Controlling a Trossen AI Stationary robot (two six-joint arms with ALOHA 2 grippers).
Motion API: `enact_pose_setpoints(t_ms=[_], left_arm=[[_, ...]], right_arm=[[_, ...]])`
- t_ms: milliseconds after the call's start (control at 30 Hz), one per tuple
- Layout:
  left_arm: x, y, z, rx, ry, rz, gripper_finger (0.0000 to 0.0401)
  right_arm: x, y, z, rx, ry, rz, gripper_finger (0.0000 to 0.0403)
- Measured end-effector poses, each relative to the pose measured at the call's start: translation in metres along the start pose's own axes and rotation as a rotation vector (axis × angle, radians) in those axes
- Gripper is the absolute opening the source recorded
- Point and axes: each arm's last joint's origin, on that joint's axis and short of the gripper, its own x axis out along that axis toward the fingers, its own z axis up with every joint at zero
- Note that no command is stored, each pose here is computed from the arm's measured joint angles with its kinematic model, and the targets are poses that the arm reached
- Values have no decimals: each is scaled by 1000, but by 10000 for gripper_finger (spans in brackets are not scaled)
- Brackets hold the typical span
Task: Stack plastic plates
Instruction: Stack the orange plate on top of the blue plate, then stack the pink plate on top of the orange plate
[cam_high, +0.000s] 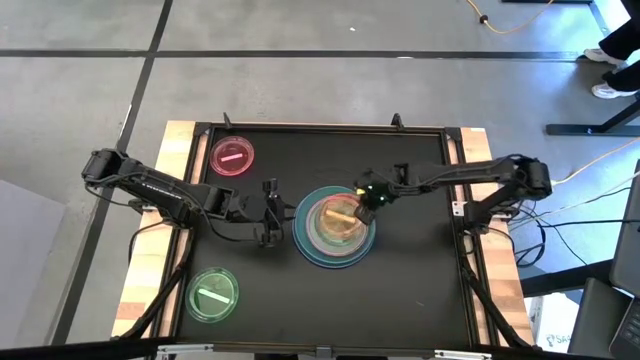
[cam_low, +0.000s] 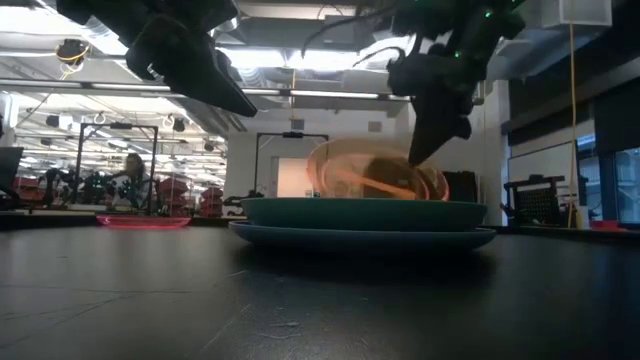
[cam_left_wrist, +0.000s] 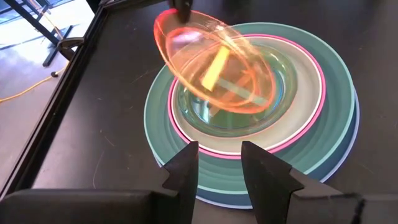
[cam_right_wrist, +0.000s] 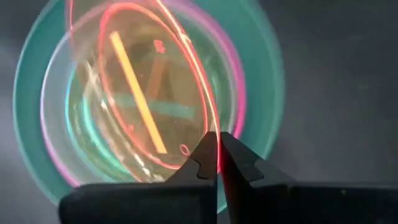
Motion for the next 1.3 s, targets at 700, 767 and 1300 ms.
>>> enact_pose_setpoints(t_ms=[700,767,1300], left_arm=[[-1,6,-13,-104,131,41,116],[-2,10,-13,-138,188,61,116],[-1,70,-44,-396,458,397,116]], right_arm=[[34,13,-16,-401,4,-61,175],[39,16,-26,-451,10,-75,178],[-79,12,-35,-718,-560,25,155]])
